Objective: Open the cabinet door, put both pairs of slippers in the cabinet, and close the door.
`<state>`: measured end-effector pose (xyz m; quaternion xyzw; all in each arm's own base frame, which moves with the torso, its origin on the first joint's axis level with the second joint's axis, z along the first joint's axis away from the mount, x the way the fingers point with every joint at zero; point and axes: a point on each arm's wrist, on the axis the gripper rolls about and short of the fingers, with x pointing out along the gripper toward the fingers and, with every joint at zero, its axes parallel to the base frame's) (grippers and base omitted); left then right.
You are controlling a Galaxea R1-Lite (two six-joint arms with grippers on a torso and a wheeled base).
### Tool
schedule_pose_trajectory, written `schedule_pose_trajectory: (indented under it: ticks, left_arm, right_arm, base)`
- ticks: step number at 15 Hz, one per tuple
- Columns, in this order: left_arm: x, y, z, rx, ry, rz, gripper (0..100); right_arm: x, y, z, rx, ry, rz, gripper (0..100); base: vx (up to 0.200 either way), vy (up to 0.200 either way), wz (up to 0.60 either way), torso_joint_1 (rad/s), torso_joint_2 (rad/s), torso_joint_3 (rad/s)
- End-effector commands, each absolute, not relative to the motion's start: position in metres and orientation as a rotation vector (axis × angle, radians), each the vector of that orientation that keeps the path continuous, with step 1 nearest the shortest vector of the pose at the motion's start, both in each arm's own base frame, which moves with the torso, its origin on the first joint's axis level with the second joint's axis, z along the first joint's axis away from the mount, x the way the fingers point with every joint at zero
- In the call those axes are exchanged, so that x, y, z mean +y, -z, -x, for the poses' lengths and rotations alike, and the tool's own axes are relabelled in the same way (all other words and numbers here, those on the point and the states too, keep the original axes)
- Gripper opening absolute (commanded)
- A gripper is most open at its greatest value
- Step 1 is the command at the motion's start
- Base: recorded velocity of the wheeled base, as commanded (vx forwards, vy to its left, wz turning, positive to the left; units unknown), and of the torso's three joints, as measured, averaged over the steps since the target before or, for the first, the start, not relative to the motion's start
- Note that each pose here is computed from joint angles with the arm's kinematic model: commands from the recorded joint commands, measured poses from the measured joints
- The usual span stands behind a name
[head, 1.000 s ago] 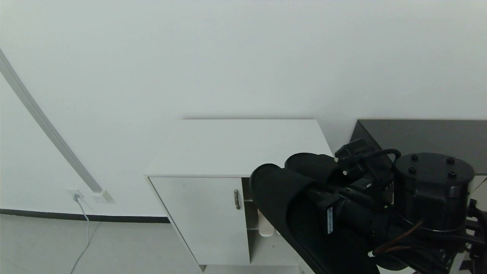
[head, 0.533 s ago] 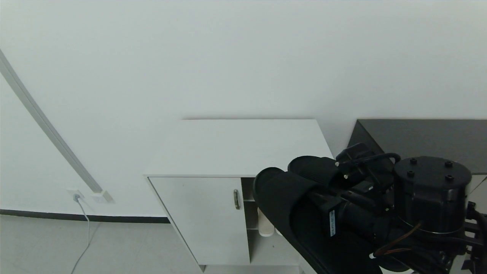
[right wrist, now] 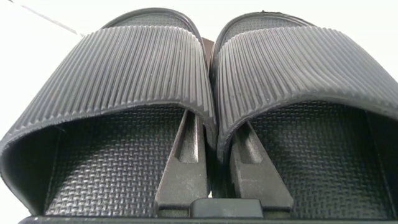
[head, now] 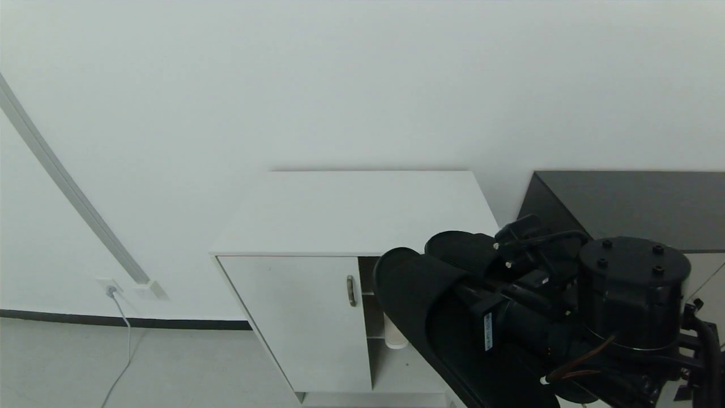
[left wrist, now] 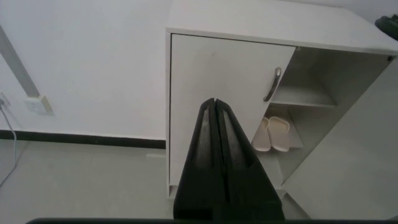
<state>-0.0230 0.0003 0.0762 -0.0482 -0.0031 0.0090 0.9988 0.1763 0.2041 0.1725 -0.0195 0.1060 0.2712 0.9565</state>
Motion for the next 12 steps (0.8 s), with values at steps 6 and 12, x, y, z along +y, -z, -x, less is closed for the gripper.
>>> schedule_pose_trajectory:
  ticks: [6, 12]
  left_arm:
    - [0.0003, -0.0763, 0.0228, -0.004, -0.018, 0.097, 0]
    - [0.0003, -0.0762, 0.0229, -0.005, -0.017, 0.097, 0]
  right_arm:
    - [0.2039, -0.1696, -0.1760, 0.222, -0.551, 0.052, 0]
    - [0.2037, -0.1682, -0.1758, 0.225, -0.551, 0.059, 0]
  base:
    - [0.000, 0.000, 0.00, -0.161, 0.38, 0.211]
    - [0.000, 0.000, 0.00, -0.220, 0.53, 0.295]
